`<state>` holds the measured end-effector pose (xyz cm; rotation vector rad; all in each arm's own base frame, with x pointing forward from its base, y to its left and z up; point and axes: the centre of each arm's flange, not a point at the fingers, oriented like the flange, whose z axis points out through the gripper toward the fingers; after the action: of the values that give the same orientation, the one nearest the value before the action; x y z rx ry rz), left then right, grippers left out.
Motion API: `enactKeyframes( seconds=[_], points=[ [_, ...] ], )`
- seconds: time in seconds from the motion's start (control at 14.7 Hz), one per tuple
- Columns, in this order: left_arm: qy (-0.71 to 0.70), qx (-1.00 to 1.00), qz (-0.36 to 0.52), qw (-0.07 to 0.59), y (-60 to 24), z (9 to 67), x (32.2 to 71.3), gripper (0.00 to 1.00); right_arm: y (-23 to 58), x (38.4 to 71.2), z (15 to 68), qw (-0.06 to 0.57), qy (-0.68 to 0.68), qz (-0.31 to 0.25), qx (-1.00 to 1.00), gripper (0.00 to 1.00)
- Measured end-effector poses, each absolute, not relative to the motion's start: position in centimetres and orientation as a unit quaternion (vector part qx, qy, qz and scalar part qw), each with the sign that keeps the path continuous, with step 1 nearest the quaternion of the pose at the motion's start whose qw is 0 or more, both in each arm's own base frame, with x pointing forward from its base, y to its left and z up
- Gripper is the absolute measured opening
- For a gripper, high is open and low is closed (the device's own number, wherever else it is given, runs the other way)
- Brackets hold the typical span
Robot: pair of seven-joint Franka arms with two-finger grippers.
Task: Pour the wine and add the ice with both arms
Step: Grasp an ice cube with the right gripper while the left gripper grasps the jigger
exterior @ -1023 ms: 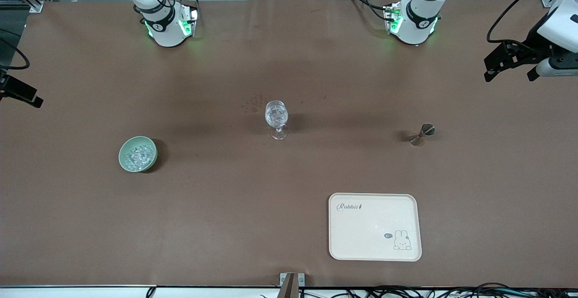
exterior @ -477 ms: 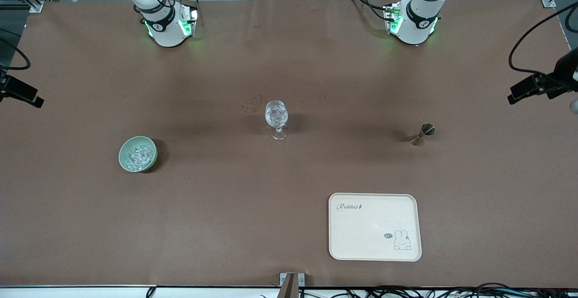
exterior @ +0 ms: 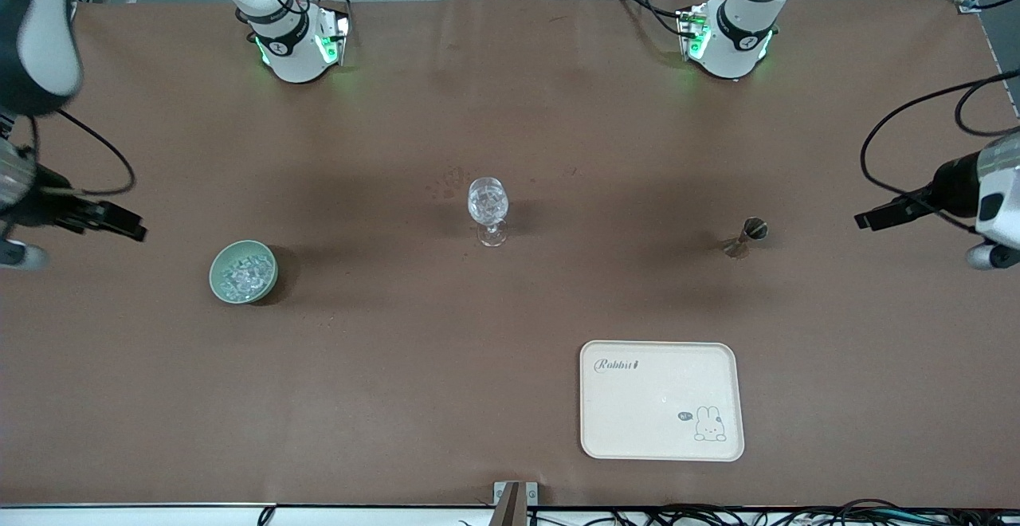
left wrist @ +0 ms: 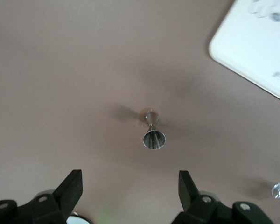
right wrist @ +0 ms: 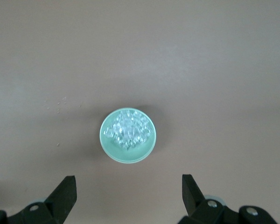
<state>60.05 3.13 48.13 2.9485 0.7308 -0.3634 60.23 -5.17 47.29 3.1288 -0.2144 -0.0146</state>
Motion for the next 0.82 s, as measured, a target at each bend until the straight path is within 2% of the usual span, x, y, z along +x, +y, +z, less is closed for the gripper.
enactKeyframes(
  seconds=[0.14, 0.27, 0.41, 0.61, 0.75, 0.82],
  points=[
    [0.297, 0.940, -0.161, 0.047, 4.0, 43.9, 60.8, 0.92, -4.8, 60.8, 42.3, 0.004, -0.061, -0.006, 0.998, 1.00],
    [0.345, 0.909, -0.213, 0.094, 6.5, 38.7, 61.3, 0.94, -4.5, 61.0, 38.2, 0.005, -0.054, -0.009, 0.998, 1.00],
    [0.385, 0.874, -0.261, 0.143, 9.5, 33.3, 61.3, 0.89, -3.8, 61.0, 34.8, 0.007, -0.048, -0.011, 0.999, 1.00],
    [0.424, 0.823, -0.320, 0.202, 11.8, 26.2, 60.8, 0.90, -3.2, 60.7, 29.9, 0.009, -0.038, -0.017, 0.999, 1.00],
    [0.438, 0.793, -0.352, 0.234, 11.8, 22.4, 60.4, 0.89, -3.2, 60.4, 27.5, 0.009, -0.031, -0.026, 0.999, 0.96],
    [0.443, 0.781, -0.365, 0.247, 11.3, 20.9, 60.3, 0.89, -3.2, 60.4, 26.6, 0.010, -0.030, -0.029, 0.999, 0.91]
  ],
)
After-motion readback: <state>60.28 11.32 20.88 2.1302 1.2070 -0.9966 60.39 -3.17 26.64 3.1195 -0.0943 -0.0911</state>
